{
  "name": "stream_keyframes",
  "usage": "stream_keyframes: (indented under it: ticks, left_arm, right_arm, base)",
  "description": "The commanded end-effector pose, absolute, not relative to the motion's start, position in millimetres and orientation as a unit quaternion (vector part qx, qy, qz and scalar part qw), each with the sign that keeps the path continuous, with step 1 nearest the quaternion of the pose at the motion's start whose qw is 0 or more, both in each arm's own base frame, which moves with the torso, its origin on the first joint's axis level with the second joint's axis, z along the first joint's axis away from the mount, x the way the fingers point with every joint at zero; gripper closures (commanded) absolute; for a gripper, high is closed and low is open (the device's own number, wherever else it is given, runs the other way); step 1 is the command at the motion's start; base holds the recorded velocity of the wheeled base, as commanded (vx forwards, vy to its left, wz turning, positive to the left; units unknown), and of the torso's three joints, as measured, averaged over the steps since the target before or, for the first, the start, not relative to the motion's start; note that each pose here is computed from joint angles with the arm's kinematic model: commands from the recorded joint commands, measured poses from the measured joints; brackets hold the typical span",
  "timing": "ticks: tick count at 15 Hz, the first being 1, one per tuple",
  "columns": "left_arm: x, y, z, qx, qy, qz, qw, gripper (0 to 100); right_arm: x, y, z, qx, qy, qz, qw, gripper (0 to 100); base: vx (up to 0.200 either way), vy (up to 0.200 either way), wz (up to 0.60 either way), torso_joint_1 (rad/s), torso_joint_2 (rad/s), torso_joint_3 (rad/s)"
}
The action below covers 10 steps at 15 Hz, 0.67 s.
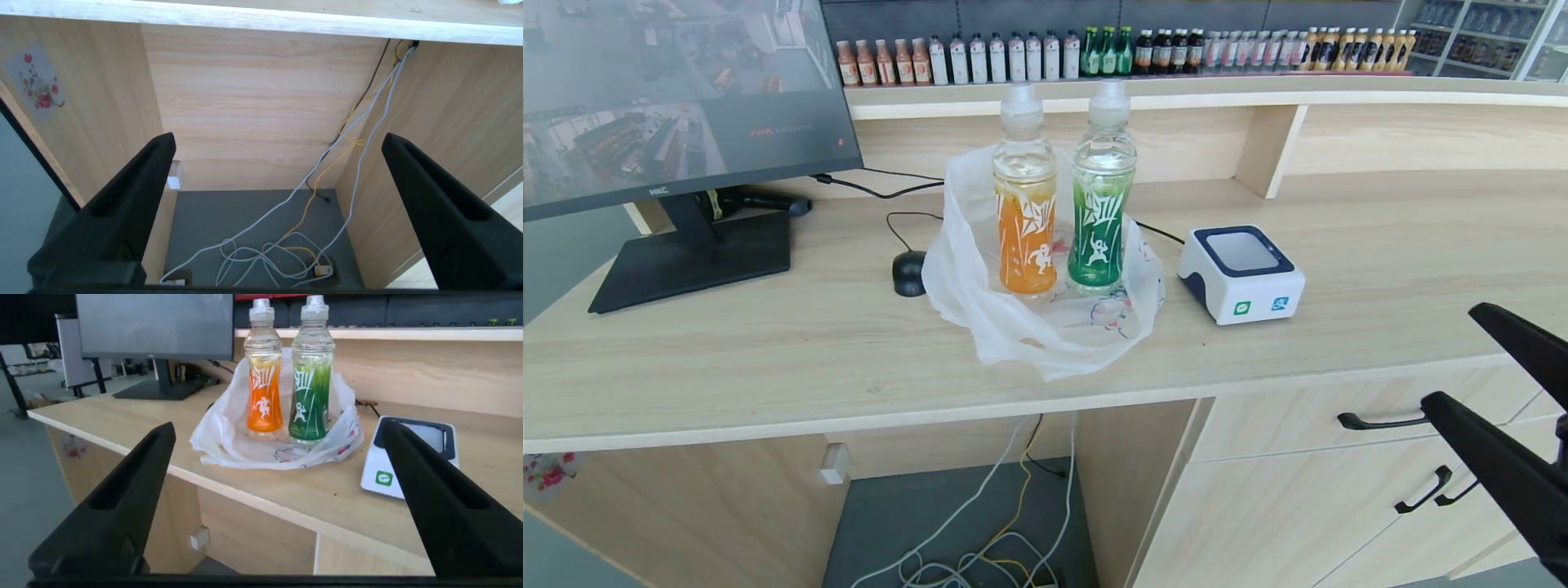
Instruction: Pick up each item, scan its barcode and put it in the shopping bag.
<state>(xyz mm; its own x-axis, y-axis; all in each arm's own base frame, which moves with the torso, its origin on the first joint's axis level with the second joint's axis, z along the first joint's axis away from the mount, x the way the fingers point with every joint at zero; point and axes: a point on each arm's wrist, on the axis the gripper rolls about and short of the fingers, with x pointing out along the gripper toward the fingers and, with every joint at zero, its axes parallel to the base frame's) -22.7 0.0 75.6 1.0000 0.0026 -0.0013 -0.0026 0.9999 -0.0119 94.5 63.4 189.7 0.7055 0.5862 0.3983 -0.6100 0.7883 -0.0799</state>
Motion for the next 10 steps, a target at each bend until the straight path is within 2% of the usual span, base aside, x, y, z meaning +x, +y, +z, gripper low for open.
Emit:
stream_keyframes:
  ticks: [1,5,7,10]
  left_arm:
    - [-22.7,0.0,75.7,-0.006,0.0,0.002,1.0,0]
    - [-22.7,0.0,75.5,-0.006,0.001,0.002,1.0,0]
    - [-22.6,0.0,75.7,-0.006,0.001,0.002,1.0,0]
    - [-22.7,0.0,75.5,-0.006,0.001,0.002,1.0,0]
  right_arm:
    - [66.7,46.0,189.0,0.031,-0.217,0.324,0.92,0]
    - [37.2,27.0,162.2,0.0,-0.135,0.329,0.935,0]
    - [6.8,7.4,125.3,-0.031,-0.071,0.333,0.94,0]
    - [-11.4,-4.3,96.3,-0.039,-0.039,0.334,0.941,0]
  base:
    - [0.0,0.0,0.0,0.0,0.0,0.0]
    - [0.0,0.0,0.0,0.0,0.0,0.0]
    - [0.0,0.0,0.0,0.0,0.0,0.0]
    - [0.0,0.0,0.0,0.0,0.0,0.0]
